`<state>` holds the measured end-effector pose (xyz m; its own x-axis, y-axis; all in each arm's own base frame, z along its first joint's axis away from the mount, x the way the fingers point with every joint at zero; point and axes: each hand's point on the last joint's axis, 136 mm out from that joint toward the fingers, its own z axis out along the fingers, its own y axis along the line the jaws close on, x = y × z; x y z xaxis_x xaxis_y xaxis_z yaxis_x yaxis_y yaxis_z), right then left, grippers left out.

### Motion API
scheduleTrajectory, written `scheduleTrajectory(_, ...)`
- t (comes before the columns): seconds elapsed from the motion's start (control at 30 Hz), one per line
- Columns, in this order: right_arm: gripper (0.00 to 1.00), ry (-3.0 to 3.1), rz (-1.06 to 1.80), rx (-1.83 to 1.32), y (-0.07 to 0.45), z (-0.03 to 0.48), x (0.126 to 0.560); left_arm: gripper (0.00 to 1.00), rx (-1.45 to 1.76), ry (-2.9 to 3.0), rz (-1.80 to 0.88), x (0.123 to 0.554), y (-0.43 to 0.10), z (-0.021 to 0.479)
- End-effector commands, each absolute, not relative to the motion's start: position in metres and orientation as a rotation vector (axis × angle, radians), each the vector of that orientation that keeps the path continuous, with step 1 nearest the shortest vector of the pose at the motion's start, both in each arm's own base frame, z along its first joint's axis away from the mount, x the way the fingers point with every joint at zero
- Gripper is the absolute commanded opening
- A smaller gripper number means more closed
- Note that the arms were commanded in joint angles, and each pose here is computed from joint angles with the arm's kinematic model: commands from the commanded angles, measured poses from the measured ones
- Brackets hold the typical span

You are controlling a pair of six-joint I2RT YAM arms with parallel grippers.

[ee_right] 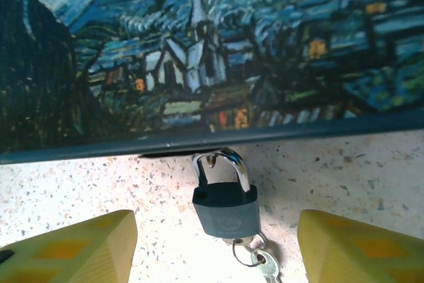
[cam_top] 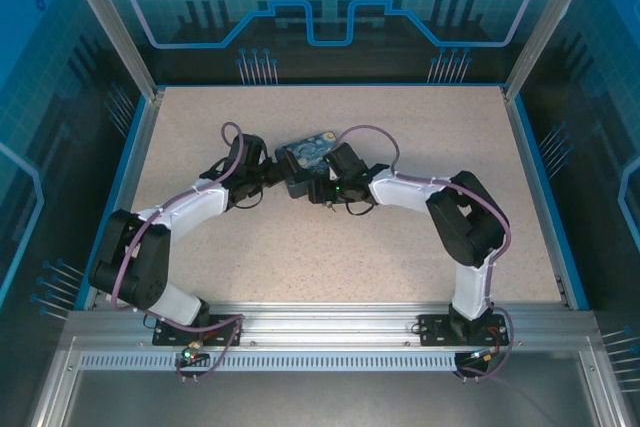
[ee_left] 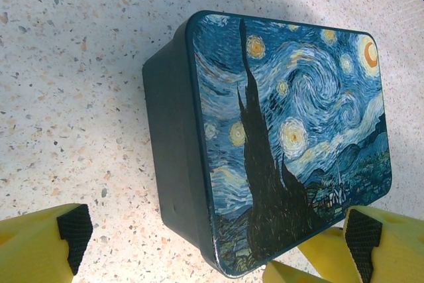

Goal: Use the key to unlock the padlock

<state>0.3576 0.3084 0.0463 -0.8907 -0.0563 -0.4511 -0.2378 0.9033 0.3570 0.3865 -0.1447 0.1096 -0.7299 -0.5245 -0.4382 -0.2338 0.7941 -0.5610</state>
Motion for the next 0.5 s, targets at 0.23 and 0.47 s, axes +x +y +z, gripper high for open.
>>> scheduleTrajectory(0.23, 0.61, 2.638, 0.641, -0.247, 0.3061, 0.0326, 0.3528, 0.99, -0.548, 2.355, -0.68, 0.3936, -0.1452, 0.12)
scheduleTrajectory(0.47, 0.55, 2.564, 0.895, -0.244, 0.3042, 0.036, 0.3539, 0.99, -0.539, 2.354, -0.688, 0.3954, -0.147, 0.1202)
